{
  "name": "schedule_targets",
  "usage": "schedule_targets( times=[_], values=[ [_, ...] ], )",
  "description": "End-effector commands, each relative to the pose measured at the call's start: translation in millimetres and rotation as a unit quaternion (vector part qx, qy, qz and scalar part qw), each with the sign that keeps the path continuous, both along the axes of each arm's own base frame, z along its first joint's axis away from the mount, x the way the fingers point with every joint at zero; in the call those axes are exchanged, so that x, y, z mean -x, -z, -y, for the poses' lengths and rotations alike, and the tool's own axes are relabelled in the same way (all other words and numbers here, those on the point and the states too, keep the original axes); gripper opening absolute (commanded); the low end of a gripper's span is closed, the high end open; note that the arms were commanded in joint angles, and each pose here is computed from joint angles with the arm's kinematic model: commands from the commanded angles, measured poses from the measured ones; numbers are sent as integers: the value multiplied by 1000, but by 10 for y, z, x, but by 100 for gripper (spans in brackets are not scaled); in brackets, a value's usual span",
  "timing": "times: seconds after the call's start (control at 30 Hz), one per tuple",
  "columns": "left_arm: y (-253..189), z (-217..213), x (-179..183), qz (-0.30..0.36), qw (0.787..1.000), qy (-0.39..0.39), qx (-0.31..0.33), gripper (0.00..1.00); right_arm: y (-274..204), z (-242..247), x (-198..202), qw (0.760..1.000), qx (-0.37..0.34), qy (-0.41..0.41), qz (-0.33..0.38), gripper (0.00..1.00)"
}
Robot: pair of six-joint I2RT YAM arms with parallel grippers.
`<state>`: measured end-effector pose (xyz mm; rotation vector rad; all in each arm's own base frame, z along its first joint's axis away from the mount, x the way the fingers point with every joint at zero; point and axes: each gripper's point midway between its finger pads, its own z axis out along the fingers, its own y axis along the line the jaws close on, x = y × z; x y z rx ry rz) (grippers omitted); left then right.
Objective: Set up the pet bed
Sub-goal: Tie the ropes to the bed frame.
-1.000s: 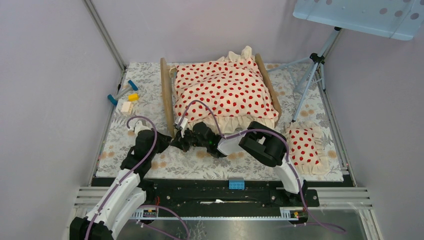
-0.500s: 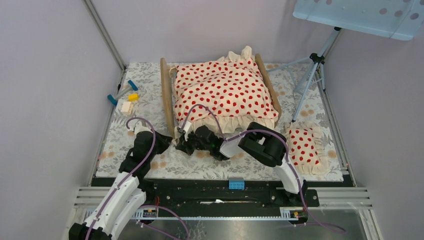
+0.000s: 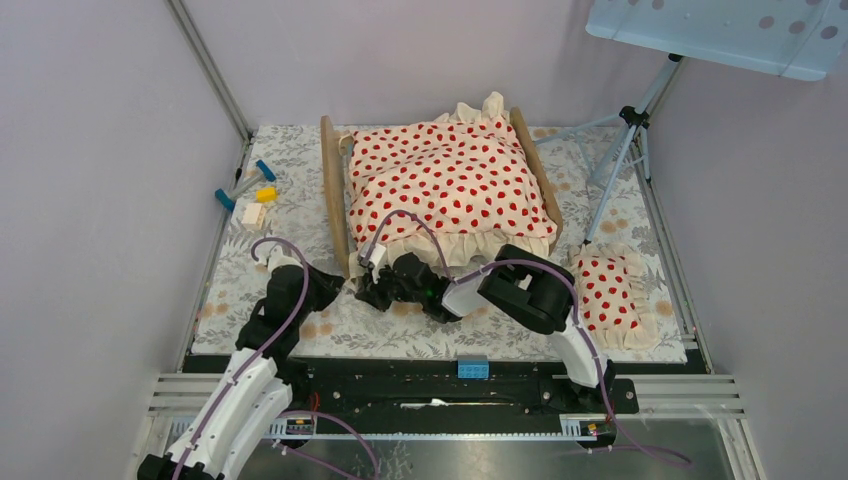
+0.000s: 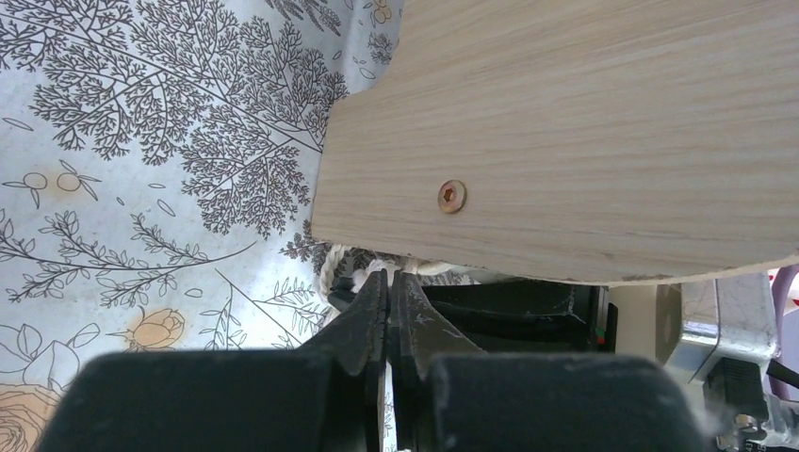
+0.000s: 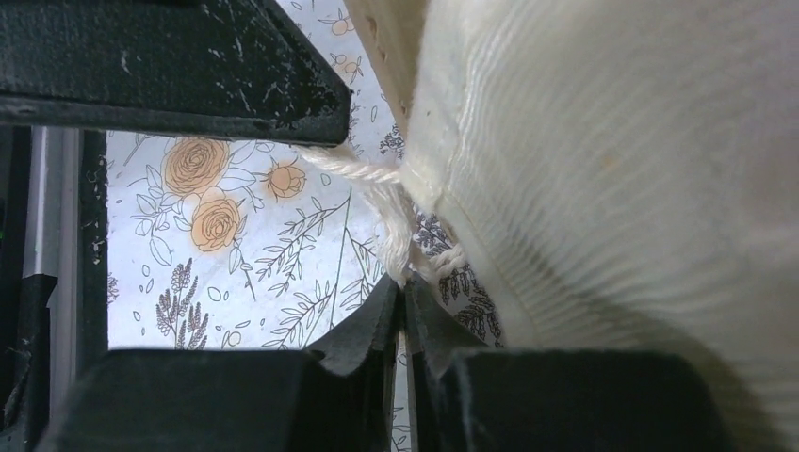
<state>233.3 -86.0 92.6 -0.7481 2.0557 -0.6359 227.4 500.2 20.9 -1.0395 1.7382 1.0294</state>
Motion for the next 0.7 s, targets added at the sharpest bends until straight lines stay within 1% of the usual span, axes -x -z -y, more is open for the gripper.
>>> schedule_targets(
  times=[0.0, 0.07, 0.2, 0.3, 0.67],
  values=[
    [11, 31, 30, 1, 1000, 5, 11, 0, -419, -35, -114, 998, -38, 15, 37, 12],
    [14, 35, 44, 1, 1000, 5, 13, 0, -424, -29, -122, 998, -37, 17, 38, 17],
    [32, 24, 74, -3, 1000, -1, 18, 0, -449, -9, -123, 998, -35, 20, 41, 32],
    [42, -7, 91, -6, 1000, -10, 18, 0, -477, 24, -124, 998, -34, 22, 45, 38],
    [61, -67, 92, -9, 999, -33, 19, 0, -540, 205, -50, 998, -21, 24, 52, 47]
  ],
)
